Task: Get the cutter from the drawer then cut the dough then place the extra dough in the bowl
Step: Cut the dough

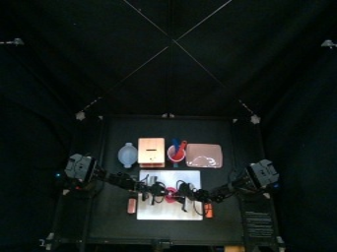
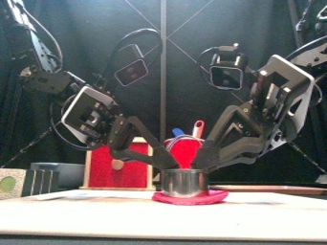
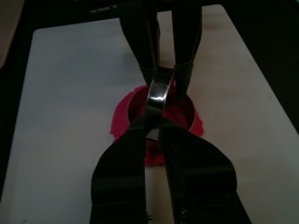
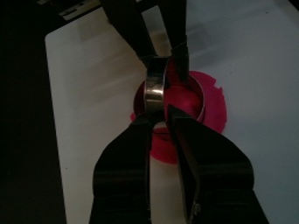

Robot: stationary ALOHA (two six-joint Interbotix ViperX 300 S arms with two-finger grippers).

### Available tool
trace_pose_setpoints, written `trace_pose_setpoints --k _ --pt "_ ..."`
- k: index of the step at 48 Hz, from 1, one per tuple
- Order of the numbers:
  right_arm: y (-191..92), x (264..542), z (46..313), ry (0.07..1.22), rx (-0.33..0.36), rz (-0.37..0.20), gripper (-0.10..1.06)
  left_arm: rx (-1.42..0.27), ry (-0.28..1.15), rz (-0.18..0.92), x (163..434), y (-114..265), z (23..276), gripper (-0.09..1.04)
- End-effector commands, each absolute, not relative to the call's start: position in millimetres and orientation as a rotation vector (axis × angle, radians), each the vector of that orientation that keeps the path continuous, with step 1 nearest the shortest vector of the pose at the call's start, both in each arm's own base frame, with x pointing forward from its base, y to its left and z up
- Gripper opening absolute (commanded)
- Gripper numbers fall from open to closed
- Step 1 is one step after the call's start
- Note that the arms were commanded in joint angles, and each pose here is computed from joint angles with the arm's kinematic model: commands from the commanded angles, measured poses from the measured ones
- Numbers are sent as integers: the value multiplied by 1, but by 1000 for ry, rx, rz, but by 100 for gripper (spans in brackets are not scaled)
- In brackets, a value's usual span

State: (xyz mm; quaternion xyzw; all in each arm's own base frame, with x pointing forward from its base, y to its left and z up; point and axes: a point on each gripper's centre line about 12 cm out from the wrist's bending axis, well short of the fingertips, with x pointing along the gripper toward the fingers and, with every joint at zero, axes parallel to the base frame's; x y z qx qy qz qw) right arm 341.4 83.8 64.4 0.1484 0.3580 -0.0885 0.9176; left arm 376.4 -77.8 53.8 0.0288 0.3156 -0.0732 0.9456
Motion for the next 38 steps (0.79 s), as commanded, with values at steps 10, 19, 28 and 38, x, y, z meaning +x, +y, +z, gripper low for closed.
trace_pose_setpoints --k 10,19,28,38 --pt "79 336 52 815 334 -194 45 45 753 -142 362 -82 34 39" --pt "79 337 53 806 337 -198 57 44 744 -142 363 -82 37 39" --pt "77 338 54 801 336 -202 71 43 727 -144 365 -83 41 43" --pt "77 339 59 786 337 -196 74 41 726 -141 365 -83 41 65"
